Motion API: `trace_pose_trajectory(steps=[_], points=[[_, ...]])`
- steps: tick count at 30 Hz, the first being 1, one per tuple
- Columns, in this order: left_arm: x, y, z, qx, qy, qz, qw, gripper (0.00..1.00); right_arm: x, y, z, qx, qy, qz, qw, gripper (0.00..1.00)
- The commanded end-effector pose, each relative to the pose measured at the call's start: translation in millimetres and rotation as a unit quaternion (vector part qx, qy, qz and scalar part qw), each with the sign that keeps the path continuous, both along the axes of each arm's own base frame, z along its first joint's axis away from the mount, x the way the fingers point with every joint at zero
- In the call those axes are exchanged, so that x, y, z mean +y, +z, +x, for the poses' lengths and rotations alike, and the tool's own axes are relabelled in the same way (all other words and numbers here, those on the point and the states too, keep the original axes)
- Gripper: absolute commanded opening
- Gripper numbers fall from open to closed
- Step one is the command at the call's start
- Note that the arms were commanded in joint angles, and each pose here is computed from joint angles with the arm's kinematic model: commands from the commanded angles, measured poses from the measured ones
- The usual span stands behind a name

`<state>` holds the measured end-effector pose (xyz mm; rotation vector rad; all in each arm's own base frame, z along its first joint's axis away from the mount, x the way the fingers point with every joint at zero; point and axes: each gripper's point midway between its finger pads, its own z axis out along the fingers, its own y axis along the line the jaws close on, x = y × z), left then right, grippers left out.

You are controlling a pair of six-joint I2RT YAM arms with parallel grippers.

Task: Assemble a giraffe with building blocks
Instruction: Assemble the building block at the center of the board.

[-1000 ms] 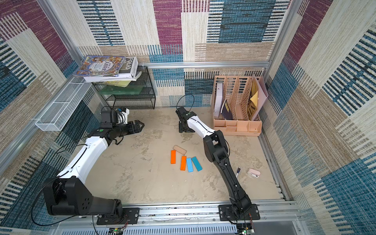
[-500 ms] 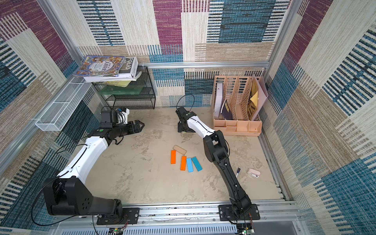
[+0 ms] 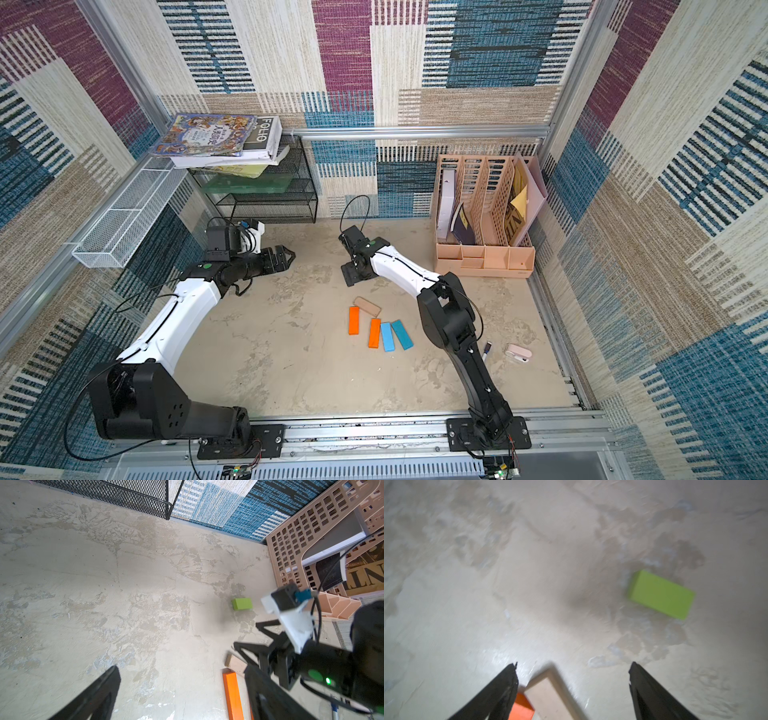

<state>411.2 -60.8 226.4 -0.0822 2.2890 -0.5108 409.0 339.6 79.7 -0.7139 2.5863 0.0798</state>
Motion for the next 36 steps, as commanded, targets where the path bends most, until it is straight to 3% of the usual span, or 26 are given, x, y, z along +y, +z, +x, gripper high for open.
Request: trace_pose_trajectory(steps=[1,7,18,36], points=[[0.3,0.9,-1.7,0.002,0.001,-0.001,1.0,0.97,3.0,-3.9,-19.5,-0.01,0.069,-0.013,0.997,0.82],[-0.4,1.4,-1.0,0.002,-0.001,-0.003,1.0,0.97,-11.0,-23.1,-40.0,0.004,0.087,-0.044,0.995,0.78],[-0.9,0.8,-0.9,0.003,-0.001,-0.005,1.0,0.96,-20.3,-45.9,-45.6,0.016,0.076,-0.061,0.995,0.77],[-0.9,-0.4,-0.9,0.005,-0.002,-0.004,1.0,0.96,-35.5,-46.2,-51.1,0.01,0.059,-0.063,0.996,0.77]])
